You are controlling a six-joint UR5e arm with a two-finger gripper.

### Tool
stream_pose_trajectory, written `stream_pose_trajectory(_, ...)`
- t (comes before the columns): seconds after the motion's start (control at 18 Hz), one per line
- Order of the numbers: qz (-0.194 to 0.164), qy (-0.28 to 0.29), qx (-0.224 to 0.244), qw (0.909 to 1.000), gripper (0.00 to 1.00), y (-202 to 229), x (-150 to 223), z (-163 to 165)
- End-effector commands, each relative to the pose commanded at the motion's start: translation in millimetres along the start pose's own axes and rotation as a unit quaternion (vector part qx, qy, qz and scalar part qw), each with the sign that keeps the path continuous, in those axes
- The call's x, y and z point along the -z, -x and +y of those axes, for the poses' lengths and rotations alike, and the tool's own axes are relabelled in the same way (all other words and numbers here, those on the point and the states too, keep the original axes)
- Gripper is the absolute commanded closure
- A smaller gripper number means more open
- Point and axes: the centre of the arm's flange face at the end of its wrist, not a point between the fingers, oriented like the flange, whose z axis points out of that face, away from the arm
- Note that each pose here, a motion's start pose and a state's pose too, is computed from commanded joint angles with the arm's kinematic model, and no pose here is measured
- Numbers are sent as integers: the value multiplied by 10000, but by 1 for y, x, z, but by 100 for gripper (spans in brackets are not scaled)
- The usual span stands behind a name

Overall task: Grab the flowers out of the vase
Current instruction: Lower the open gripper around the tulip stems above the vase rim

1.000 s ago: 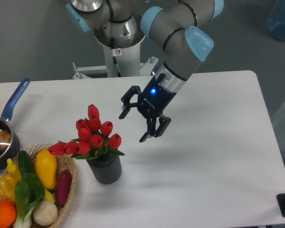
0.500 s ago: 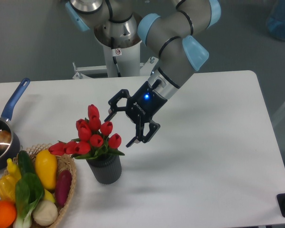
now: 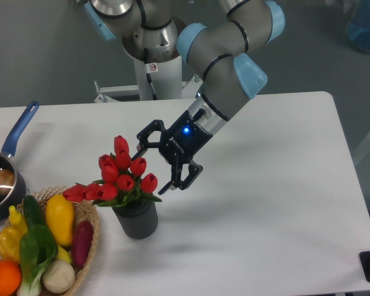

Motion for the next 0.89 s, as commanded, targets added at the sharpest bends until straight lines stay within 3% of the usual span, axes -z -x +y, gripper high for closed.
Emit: stream_pose_trajectory(0.89, 135, 56, -212, 9997, 0, 6, -18, 4)
